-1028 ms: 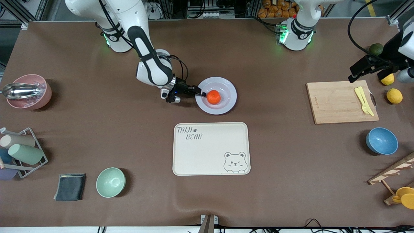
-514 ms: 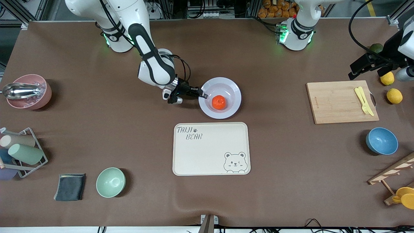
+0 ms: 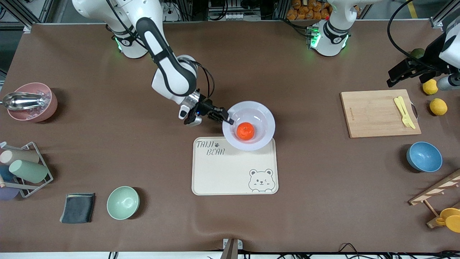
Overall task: Place orange and plate with both arms
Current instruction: 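Slide the plate with the right gripper onto the bear tray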
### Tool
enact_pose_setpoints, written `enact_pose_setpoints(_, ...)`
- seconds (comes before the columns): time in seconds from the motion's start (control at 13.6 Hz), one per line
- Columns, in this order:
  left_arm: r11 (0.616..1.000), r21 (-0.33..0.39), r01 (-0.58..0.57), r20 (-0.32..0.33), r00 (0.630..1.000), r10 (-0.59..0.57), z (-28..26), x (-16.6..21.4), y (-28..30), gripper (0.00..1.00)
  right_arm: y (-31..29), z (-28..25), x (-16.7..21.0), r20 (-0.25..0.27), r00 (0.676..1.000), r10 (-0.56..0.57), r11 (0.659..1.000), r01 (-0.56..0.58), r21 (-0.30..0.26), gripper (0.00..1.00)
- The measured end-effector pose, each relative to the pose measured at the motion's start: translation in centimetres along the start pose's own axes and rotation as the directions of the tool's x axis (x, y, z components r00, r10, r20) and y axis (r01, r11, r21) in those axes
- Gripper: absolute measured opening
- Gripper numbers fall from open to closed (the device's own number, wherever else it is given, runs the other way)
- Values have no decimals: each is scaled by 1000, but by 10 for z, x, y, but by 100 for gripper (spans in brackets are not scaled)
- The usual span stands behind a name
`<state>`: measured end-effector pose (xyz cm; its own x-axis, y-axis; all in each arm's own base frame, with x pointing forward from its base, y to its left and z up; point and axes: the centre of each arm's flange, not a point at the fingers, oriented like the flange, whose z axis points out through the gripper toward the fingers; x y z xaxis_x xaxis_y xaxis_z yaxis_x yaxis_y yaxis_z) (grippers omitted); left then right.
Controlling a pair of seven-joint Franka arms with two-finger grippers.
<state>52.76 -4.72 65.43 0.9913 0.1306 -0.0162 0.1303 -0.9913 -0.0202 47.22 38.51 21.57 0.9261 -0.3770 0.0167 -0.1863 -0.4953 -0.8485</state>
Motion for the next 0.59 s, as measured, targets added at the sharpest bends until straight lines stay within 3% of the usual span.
enact_pose_setpoints(0.37,1000,12,-12,-3,1000,12,3,0,5,100,39,11,103,-91,996,-16,1000,15,-15,10)
enact_pose_setpoints(0.59,1000,12,-12,-6,1000,12,11,2,6,100,58,12,127,-110,994,-21,999,17,-32,10)
